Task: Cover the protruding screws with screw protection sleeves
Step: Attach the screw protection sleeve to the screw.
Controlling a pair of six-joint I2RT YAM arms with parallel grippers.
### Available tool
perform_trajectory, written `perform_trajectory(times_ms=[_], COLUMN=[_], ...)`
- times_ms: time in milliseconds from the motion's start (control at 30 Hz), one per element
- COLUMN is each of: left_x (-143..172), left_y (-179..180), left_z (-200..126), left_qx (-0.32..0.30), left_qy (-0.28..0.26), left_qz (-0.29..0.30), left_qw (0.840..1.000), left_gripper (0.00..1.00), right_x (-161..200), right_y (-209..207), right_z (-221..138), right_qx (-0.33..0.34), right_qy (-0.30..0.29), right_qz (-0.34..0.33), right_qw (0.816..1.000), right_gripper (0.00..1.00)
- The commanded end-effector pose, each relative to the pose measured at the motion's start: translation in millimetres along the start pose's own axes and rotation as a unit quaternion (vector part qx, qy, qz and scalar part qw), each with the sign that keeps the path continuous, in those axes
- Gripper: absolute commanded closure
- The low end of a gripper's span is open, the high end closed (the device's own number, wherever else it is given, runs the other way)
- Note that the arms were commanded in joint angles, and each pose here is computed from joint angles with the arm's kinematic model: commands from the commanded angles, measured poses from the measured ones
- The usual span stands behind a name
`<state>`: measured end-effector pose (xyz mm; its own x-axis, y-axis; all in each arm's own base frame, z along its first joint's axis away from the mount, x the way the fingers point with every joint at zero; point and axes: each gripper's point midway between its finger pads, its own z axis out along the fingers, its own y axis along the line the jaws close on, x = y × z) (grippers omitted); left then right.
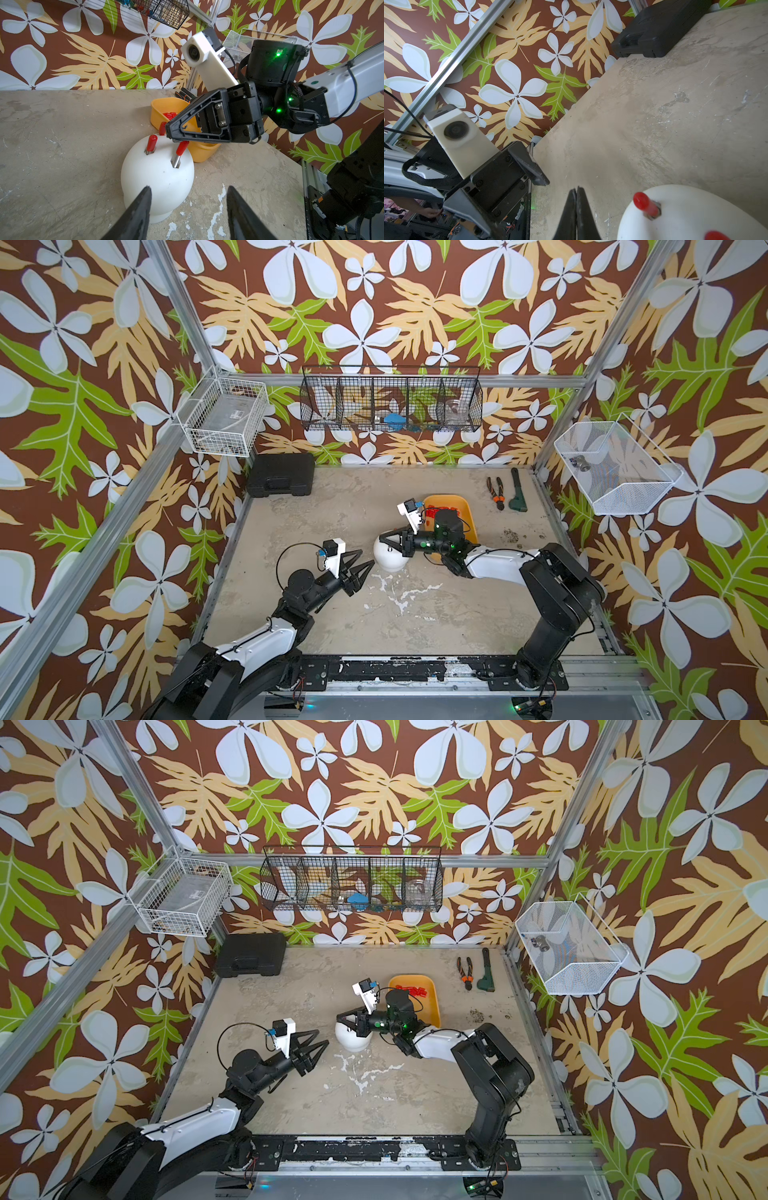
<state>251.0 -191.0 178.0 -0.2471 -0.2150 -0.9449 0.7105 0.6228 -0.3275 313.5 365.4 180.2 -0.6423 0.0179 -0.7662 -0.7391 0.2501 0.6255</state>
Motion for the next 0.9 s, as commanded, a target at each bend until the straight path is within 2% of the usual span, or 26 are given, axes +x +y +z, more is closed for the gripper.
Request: perform_trajectory(times_ms=[0,433,867], left_x=[-4.6,-4.6,-5.2], left_y=[-2.4,-1.9,-1.8], left_z=[1.1,1.3,1.3], left_qx=[0.005,0.004,0.003], left_qy=[-0.005,-0.004,-0.005], left_qz=[0.006,0.007,0.009], left_qw=[1.000,1.000,1.000], left_gripper=[0.41,0.41,0.41], right_x=[-1.6,-5.0,-1.6], right_y=[-4.1,-12.0,-34.0], right_z=[1.3,3.3,3.0], right_qx=[0.009,0.032,0.091], right_qy=[-0.002,-0.001,0.010], right_qz=[-0.010,-0.015,-0.020], right_qw=[1.000,0.999,0.996], right_gripper=[1.00,1.00,1.00])
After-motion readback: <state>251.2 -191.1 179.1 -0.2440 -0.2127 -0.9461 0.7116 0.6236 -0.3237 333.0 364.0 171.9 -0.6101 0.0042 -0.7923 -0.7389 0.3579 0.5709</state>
